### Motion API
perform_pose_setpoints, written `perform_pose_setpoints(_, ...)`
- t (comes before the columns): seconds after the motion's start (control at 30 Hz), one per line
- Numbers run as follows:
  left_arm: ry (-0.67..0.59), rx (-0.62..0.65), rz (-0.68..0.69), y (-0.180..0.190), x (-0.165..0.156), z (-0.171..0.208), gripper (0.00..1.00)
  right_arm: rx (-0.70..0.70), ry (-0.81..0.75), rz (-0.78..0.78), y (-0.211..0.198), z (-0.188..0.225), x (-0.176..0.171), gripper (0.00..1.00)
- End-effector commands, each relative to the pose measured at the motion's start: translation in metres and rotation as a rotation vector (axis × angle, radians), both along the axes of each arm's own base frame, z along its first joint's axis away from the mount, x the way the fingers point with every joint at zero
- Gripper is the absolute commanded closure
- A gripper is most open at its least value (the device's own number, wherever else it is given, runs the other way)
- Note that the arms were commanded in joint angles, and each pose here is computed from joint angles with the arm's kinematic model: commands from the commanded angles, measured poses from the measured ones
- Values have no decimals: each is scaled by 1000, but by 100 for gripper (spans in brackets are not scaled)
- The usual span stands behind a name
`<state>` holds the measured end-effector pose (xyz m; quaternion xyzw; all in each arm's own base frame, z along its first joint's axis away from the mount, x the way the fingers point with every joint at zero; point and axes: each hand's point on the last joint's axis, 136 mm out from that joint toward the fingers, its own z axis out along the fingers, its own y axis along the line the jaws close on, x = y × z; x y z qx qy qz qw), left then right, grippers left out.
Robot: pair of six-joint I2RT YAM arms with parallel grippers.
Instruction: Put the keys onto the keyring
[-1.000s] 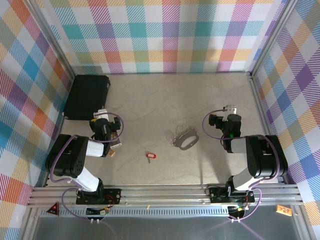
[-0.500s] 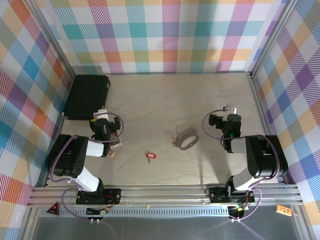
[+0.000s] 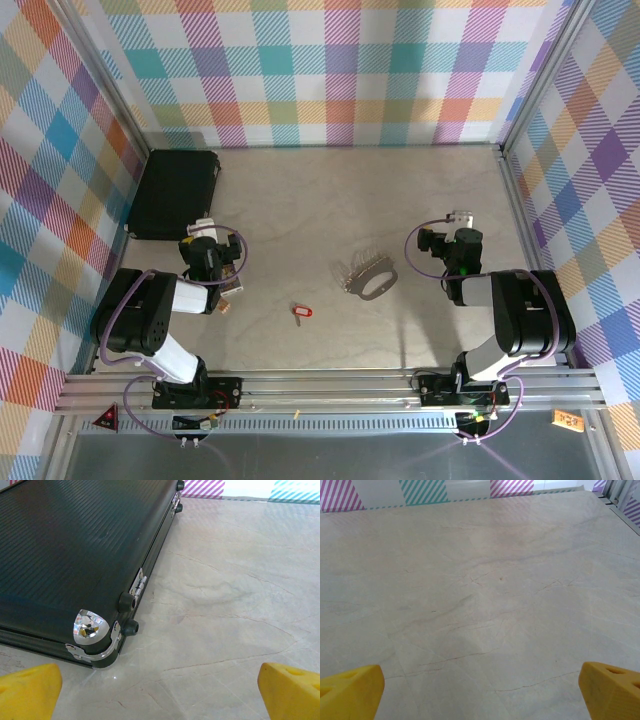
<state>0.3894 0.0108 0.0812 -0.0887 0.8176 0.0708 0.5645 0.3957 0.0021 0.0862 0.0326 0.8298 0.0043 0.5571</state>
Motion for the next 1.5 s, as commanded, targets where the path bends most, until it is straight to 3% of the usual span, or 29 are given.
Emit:
perform_pose_setpoints(0.0,-22,-21,0,0,4,5,0,5,-33,-5,1,7,1,1)
perform_pose_setpoints(0.43,-49,-21,-21,-3,-1,17,0,-4,-33,23,6,17,2,1)
perform_pose_setpoints(0.63,-14,-26,-5,-1,-5,45,0,2,34,-43,-3,40,-3,1)
perform_pose_setpoints(0.83,48,-197,-82,-27,-20,75,0,136,217,-243,-21,51,-23,1)
perform_pose_setpoints(0.93,159,-311,-80,-42,-35,81,0,240,328,-269,-12,54,-37,1)
perform_pose_setpoints(1.07,294,-452,-243,-85,-56,81,0,323,401,-92,28,56,-52,1)
perform_pose_setpoints(1.2,396,-513,-444,-137,-84,82,0,366,440,41,60,60,-78,1)
perform_pose_setpoints(1.47,533,-485,-742,-221,-153,80,0,439,522,224,105,52,-133,1)
